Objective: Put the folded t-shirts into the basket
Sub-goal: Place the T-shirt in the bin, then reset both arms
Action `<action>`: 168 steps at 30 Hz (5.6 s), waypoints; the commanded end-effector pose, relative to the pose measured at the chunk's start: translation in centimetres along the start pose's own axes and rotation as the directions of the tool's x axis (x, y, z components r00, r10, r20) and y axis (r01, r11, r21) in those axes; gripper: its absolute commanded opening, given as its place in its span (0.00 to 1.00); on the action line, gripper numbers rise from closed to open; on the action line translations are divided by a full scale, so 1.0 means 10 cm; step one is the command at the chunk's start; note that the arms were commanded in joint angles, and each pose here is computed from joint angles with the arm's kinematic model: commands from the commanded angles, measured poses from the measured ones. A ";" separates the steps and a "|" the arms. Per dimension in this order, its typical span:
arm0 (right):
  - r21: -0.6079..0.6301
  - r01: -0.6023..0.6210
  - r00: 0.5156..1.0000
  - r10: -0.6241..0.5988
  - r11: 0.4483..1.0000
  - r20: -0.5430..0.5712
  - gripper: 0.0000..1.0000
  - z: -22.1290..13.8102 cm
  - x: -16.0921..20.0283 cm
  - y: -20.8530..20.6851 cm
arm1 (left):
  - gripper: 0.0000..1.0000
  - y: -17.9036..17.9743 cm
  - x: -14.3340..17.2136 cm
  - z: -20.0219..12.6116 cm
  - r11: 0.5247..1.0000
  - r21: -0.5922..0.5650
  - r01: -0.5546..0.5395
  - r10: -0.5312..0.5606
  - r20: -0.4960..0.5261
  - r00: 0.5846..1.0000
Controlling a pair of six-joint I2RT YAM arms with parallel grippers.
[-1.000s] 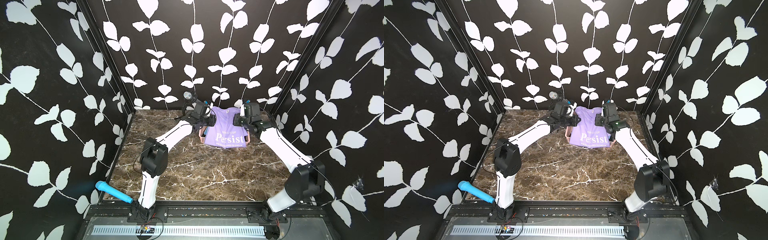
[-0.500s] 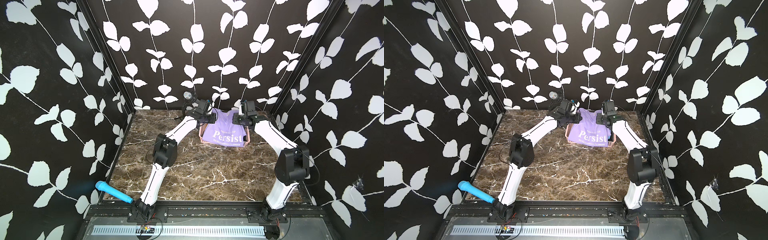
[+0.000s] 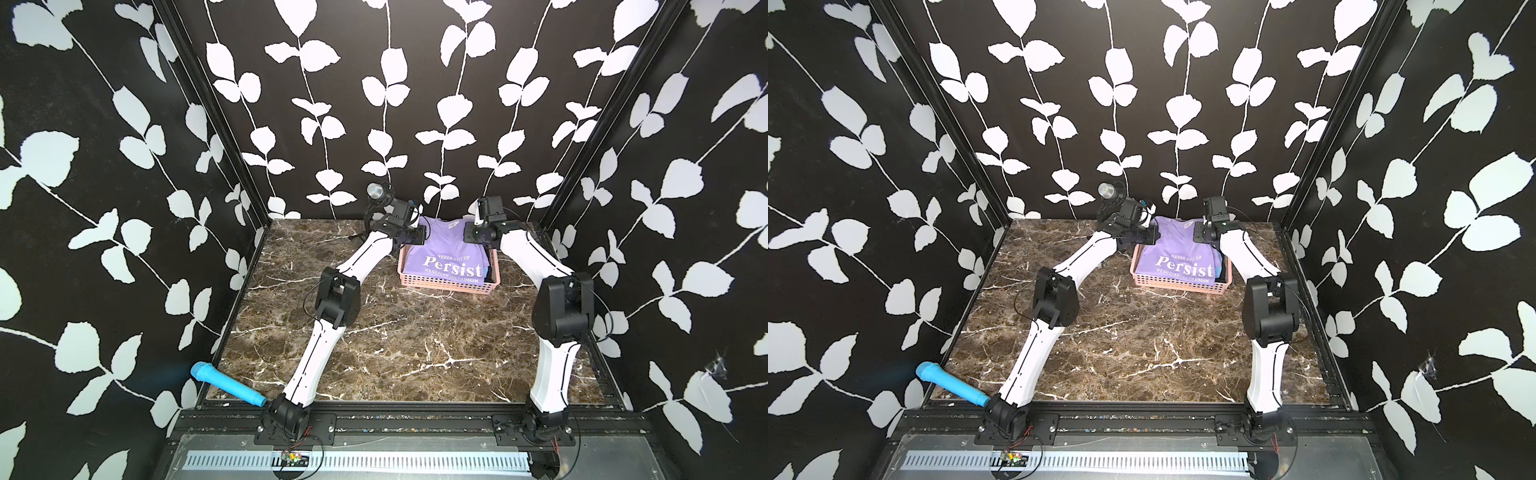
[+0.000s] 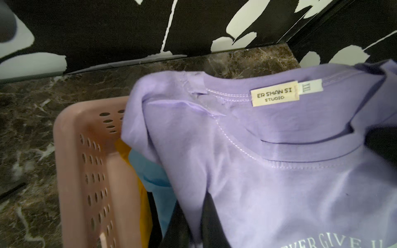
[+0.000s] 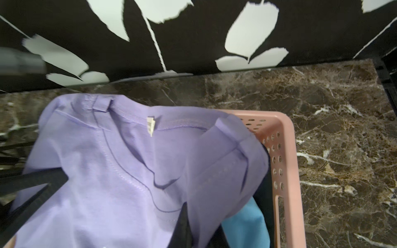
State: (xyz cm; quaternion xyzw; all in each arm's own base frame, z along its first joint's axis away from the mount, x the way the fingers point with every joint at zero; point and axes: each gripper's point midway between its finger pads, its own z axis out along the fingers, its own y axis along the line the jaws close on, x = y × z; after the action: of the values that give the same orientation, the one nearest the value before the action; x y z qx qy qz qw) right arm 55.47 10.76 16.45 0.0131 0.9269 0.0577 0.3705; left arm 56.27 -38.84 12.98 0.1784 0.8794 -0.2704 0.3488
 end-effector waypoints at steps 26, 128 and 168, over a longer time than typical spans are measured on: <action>0.219 0.240 0.969 -0.218 0.946 -0.118 0.39 0.02 -0.13 -0.50 | 0.47 0.09 0.06 -0.31 0.972 -0.157 -0.174 0.166 -0.061 0.984; 0.002 0.260 0.874 -0.235 0.966 -0.426 0.36 0.03 1.45 -0.23 | 0.67 -0.42 0.66 -1.74 0.945 -0.251 -0.209 0.221 0.020 0.975; 0.430 0.025 0.963 -0.136 0.903 0.231 0.99 -1.97 1.14 -1.09 | 0.98 1.38 1.75 -4.08 0.372 -0.917 0.142 0.282 0.257 0.924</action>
State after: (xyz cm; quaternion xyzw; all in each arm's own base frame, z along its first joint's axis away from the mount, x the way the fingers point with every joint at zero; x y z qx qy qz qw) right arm 33.92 0.46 20.98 0.0186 0.8851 -0.1343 0.4452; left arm 31.05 -4.54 19.14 -0.0024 0.8238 0.1883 0.5347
